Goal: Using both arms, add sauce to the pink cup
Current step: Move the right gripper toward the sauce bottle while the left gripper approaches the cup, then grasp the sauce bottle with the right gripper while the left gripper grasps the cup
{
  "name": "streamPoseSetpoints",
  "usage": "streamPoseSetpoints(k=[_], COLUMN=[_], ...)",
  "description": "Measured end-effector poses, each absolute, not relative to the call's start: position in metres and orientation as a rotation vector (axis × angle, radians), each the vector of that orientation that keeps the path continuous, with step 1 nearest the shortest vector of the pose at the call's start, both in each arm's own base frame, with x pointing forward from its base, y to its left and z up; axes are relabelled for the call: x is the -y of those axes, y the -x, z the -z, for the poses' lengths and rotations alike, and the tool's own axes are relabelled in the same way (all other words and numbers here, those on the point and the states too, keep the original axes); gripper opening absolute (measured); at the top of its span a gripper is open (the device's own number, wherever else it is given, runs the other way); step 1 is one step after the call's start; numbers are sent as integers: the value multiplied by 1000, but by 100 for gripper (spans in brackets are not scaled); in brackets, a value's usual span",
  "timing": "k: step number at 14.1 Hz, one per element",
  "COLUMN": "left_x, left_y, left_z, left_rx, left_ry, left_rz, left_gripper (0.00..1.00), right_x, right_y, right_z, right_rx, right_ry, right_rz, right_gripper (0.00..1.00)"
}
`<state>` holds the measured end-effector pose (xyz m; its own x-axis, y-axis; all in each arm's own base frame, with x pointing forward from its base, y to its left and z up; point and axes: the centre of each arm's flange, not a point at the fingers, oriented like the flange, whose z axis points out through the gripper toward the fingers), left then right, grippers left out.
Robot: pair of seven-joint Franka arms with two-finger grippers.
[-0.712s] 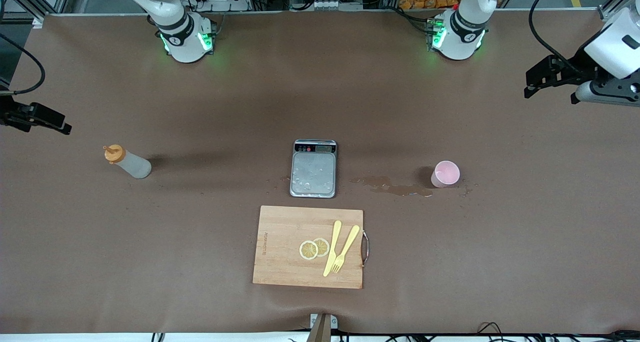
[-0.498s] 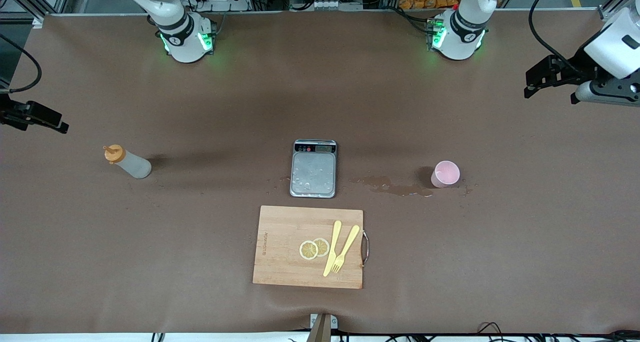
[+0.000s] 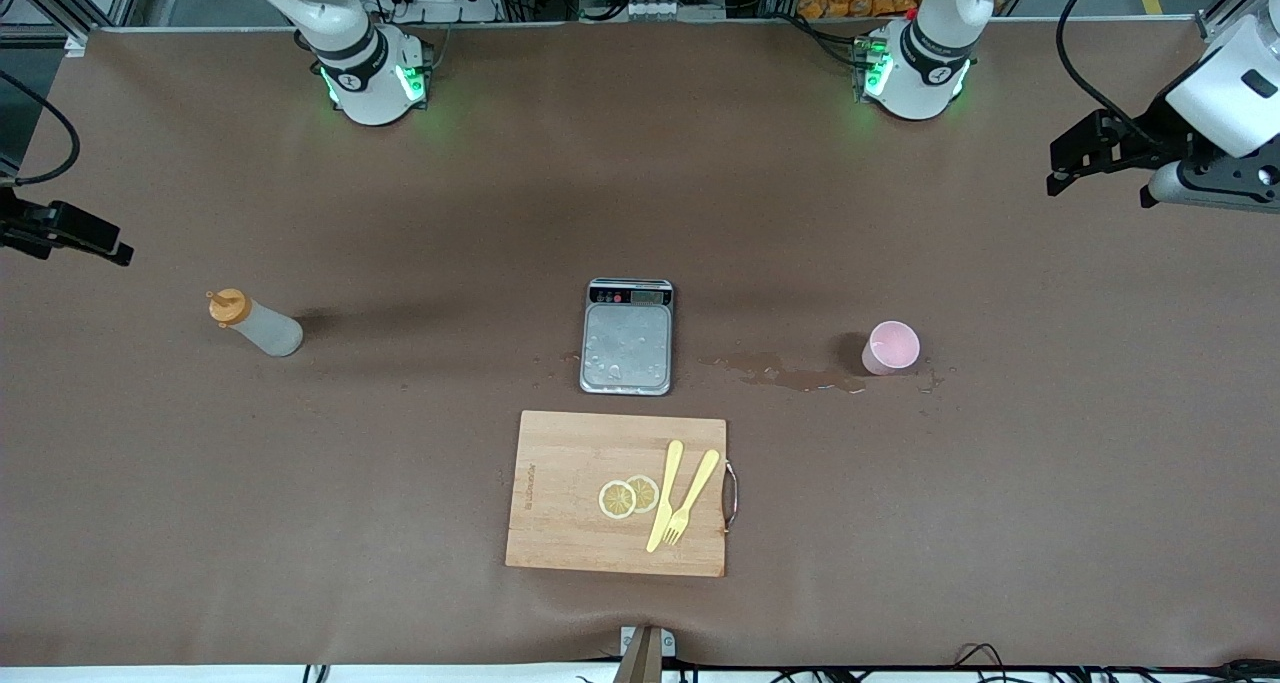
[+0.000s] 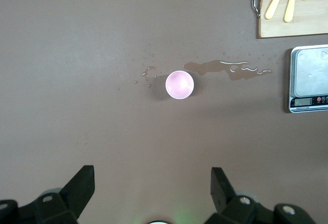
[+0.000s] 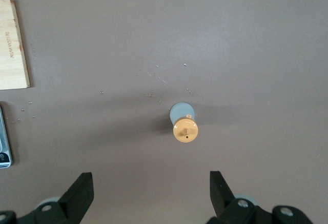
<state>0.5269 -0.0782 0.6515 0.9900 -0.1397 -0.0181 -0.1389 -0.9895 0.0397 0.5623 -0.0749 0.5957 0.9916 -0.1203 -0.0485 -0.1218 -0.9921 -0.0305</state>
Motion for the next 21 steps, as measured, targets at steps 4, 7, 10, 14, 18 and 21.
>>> streamPoseSetpoints(k=[4, 7, 10, 14, 18, 21], left_x=[78, 76, 76, 87, 89, 75], left_y=[-527, -527, -526, -526, -538, -547], left_z=[-649, -648, -633, -581, -499, -444], left_rx=[203, 192, 194, 219, 209, 158], left_ry=[-3097, -3098, -3099, -3093, -3091, -3090], left_rz=[45, 52, 143, 330, 362, 359], left_gripper=[100, 100, 100, 100, 100, 100], right_x=[120, 160, 189, 241, 262, 293], right_y=[-561, -559, -557, -551, -555, -554], right_z=[-579, -557, -535, -492, -465, -430], right_rx=[-310, -415, -539, -707, -983, -1155], right_ry=[3087, 3062, 3020, 2895, 2787, 2609], right_rz=[-120, -184, -248, -327, -385, -433], right_gripper=[100, 100, 100, 100, 100, 100])
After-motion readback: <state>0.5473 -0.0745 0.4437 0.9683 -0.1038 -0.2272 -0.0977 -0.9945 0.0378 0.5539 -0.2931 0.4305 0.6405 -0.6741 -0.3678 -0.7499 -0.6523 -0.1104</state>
